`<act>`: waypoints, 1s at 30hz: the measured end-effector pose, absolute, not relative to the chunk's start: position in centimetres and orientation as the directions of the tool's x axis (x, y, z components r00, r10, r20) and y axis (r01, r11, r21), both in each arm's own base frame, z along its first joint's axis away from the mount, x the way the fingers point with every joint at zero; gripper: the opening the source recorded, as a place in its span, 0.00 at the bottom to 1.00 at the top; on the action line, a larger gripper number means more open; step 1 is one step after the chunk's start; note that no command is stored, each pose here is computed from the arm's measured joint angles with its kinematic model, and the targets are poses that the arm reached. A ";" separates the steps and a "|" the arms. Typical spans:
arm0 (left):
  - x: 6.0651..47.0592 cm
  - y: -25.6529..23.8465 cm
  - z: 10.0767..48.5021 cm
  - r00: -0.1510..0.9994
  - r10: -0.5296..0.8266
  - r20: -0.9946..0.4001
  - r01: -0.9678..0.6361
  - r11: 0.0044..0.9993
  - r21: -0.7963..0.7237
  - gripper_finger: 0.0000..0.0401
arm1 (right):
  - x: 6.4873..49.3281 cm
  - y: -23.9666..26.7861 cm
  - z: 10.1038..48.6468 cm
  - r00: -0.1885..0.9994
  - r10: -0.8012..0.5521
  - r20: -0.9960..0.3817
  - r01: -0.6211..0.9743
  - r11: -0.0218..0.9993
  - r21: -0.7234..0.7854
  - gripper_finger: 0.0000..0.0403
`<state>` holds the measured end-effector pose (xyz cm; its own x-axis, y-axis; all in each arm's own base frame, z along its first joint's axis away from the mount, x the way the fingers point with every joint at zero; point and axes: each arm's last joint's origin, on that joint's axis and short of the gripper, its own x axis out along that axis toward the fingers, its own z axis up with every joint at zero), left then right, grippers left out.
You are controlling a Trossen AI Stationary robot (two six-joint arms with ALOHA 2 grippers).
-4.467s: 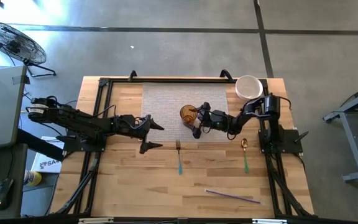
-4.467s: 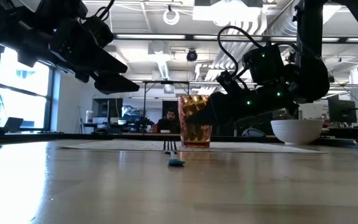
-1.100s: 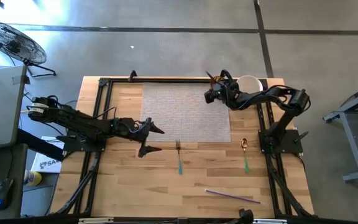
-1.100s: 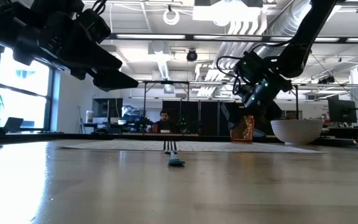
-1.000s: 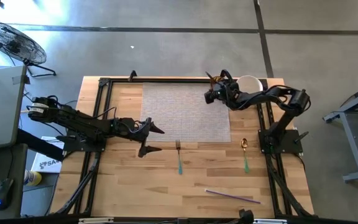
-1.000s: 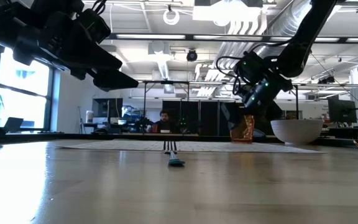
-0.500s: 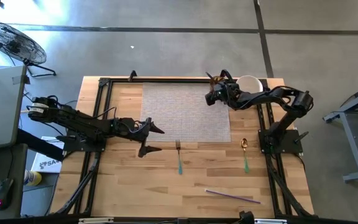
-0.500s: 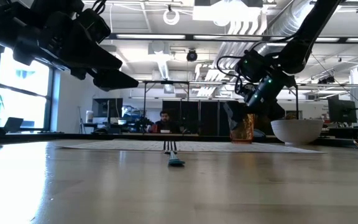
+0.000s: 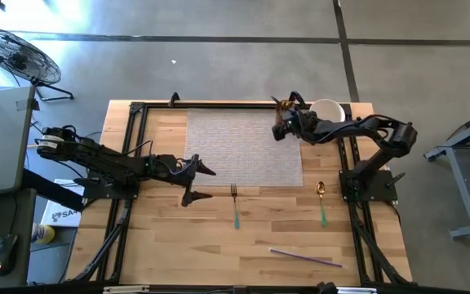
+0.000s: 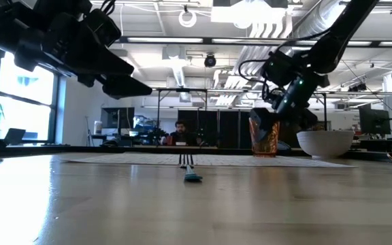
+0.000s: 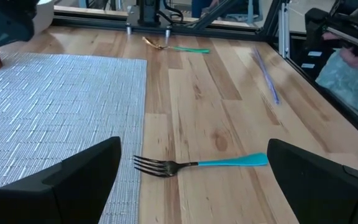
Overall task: Pick & Place Utensil
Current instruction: Put the brown cup on the gray mat, then put the white bowl to the bottom left of the brown cup on the gray mat
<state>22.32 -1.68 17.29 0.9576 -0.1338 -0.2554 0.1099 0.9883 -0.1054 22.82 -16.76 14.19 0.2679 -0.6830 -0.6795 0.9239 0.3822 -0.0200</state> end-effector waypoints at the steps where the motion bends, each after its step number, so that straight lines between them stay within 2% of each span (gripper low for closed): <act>1: 22.3 -1.7 17.3 0.958 -0.134 -0.253 0.110 0.988 -0.105 1.00 | 22.8 -16.5 14.4 0.273 -0.672 -0.688 0.920 0.393 -0.018 0.99; 10: 22.4 -1.7 17.5 0.963 -0.134 -0.236 0.114 0.989 -0.093 1.00 | 22.1 -12.1 16.3 0.271 -0.572 -0.774 0.894 0.448 -0.018 0.97; 21: 22.3 -1.7 17.4 0.961 -0.133 -0.244 0.113 0.989 -0.096 1.00 | 21.6 -3.8 16.5 0.271 -0.271 -0.924 0.856 0.507 0.103 0.86; 30: 22.3 -1.7 17.4 0.960 -0.134 -0.245 0.113 0.989 -0.097 1.00 | 20.1 1.7 16.1 0.142 -0.107 -0.984 0.880 0.469 0.076 0.74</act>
